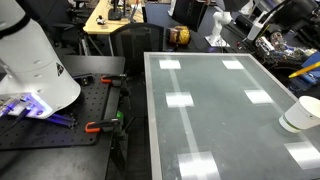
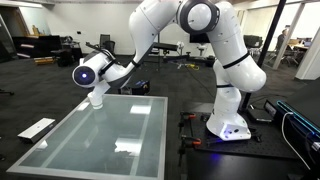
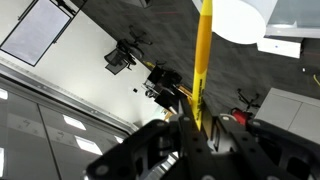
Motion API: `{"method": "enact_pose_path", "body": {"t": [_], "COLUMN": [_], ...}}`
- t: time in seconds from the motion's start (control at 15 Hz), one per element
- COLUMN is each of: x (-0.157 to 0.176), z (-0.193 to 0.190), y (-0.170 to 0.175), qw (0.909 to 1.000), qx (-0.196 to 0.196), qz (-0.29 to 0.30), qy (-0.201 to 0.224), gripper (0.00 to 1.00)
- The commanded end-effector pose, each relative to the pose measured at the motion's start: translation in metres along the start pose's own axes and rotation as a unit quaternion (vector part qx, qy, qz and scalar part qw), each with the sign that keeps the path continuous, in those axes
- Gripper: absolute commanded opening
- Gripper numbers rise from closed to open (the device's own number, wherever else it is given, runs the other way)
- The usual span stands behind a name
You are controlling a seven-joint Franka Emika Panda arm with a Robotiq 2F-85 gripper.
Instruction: Put the pen in the cup
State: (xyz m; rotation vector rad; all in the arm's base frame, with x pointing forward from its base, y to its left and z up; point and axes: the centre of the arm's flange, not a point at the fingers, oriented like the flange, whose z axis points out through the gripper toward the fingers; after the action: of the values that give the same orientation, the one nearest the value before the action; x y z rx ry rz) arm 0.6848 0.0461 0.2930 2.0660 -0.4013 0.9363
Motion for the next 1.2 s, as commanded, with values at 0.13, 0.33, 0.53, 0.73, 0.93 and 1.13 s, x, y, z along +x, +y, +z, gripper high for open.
{"method": "enact_pose_path", "body": {"t": [0.13,0.33,0.53,0.73,0.93,1.13], "x": [0.004,0.001,0.001,0.001,-0.004,-0.004], "z": [0.021,0.035,0.048,0.059,0.055,0.057], "y": [-0.006,-0.006,-0.006,-0.008,-0.005,-0.008], "qw": [0.9979,0.9954,0.9905,0.9846,0.9866,0.9862], "qx": [-0.041,-0.036,-0.037,-0.033,-0.022,-0.021], "qz": [0.044,0.069,0.09,0.108,0.098,0.099], "qy": [0.023,0.056,0.097,0.134,0.128,0.131], "gripper": [0.04,0.04,0.04,0.04,0.16,0.16]}}
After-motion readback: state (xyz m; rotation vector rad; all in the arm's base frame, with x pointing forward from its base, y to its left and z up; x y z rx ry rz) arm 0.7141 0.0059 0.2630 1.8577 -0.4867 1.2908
